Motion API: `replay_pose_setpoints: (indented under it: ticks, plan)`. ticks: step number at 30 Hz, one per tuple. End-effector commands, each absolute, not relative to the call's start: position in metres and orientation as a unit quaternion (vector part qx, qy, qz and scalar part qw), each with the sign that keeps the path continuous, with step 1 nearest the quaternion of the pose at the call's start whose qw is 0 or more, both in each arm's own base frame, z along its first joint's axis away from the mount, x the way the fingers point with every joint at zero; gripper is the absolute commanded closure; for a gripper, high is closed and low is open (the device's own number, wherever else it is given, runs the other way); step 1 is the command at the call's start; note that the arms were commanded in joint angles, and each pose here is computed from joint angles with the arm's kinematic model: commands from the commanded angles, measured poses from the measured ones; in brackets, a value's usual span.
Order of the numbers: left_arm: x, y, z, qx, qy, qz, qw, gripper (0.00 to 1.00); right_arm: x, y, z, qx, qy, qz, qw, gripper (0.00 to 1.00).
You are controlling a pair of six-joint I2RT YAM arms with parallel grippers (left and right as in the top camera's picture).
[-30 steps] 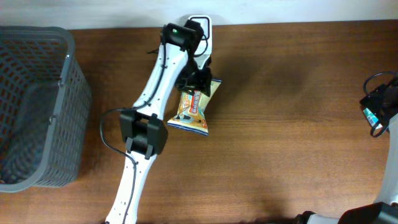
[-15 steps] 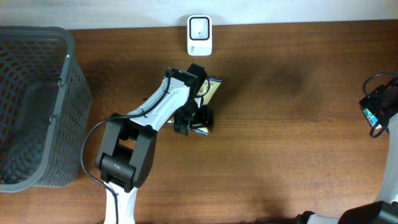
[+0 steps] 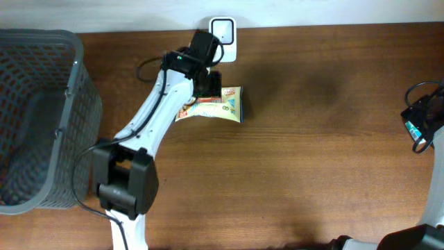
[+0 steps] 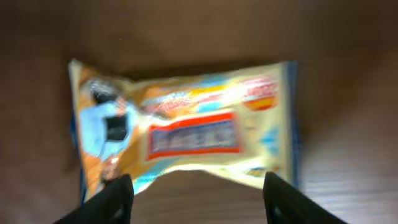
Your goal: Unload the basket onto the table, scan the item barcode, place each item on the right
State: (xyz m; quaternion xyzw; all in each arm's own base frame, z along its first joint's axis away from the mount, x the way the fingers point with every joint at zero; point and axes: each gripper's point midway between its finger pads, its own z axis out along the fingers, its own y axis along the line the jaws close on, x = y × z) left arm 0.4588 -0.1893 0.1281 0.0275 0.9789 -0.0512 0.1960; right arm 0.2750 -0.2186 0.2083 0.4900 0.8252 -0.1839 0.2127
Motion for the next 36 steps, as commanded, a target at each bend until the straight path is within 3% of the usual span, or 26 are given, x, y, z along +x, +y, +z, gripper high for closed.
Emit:
replay_pose_setpoints:
  ticks: [1,6,10,13,14,19,21,27,29,33,36]
  plan:
    - [0.462,-0.207,0.117,0.031,0.975,-0.096,0.197,0.37,0.274,-0.220,0.210,0.493,0.821,-0.190,0.214,0.02]
    - [0.449,-0.221,0.031,0.048,0.989,-0.068,0.118,0.70,0.274,-0.220,0.210,0.493,0.821,-0.190,0.214,0.02]
    - [0.444,-0.224,0.042,0.055,0.990,-0.064,0.111,0.72,0.274,-0.220,0.210,0.493,0.821,-0.190,0.214,0.02]
    - [0.452,-0.228,0.125,0.055,0.984,-0.080,0.148,0.64,0.274,-0.220,0.210,0.493,0.821,-0.190,0.215,0.02]
    - [0.446,-0.226,0.144,0.056,0.984,-0.079,0.147,0.67,0.274,-0.220,0.210,0.493,0.821,-0.190,0.214,0.02]
    - [0.414,-0.198,0.097,0.052,0.996,-0.013,0.067,0.73,0.274,-0.220,0.210,0.493,0.821,-0.190,0.214,0.02]
    - [0.412,-0.196,0.075,0.051,0.997,-0.009,0.063,1.00,0.274,-0.220,0.210,0.493,0.822,-0.190,0.214,0.02]
    - [0.410,-0.195,0.035,0.052,0.996,-0.011,0.067,1.00,0.274,-0.220,0.210,0.493,0.821,-0.190,0.214,0.02]
    - [0.415,-0.197,0.047,0.053,0.995,-0.015,0.078,1.00,0.274,-0.220,0.210,0.493,0.821,-0.190,0.214,0.02]
    - [0.426,-0.210,0.125,0.057,0.989,-0.053,0.125,1.00,0.274,-0.220,0.210,0.493,0.822,-0.190,0.214,0.02]
    - [0.410,-0.200,0.100,0.054,0.994,-0.025,0.088,1.00,0.274,-0.220,0.210,0.493,0.821,-0.190,0.214,0.02]
